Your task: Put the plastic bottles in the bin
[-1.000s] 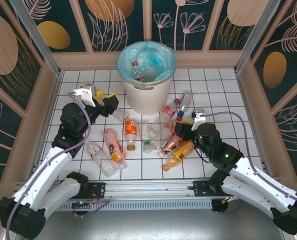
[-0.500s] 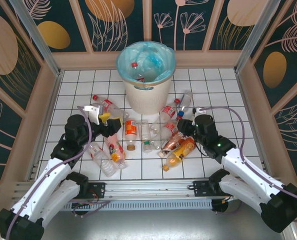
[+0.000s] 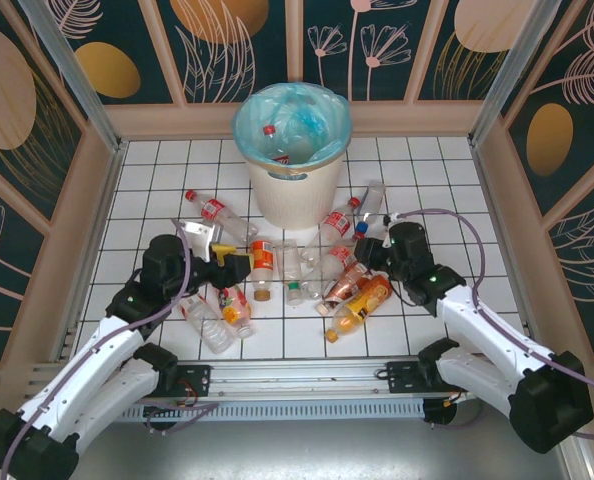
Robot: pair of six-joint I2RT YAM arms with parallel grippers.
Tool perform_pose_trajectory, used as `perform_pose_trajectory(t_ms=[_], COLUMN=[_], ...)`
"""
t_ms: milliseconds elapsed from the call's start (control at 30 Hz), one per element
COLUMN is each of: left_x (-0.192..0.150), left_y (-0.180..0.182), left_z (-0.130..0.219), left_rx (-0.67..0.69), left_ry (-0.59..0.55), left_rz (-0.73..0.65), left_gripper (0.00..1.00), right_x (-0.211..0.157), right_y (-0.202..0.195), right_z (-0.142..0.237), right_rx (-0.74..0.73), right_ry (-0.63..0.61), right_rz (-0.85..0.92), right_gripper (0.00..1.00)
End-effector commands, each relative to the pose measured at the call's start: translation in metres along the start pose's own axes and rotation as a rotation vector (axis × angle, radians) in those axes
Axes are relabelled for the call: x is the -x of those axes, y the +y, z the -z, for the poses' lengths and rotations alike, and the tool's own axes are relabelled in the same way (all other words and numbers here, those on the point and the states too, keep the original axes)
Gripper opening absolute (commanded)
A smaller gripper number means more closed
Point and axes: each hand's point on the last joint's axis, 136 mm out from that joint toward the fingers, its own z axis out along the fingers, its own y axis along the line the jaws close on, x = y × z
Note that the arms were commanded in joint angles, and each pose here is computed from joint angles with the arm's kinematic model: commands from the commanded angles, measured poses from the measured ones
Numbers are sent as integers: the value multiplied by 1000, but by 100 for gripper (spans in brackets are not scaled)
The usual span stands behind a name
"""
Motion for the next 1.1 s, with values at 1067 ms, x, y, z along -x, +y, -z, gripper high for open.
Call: perform_pose_trajectory(t_ms=[1067], left_x=[-69], left_y=[-76], left_z=[-158], left_rx=[136], left_ry=[254], left_rz=[-177], left_gripper=[65], right_x=[24], right_y=[-47], right_z=[-46], right_rx=[-29], right_ry=[161], right_rz=[-139], right_gripper=[39])
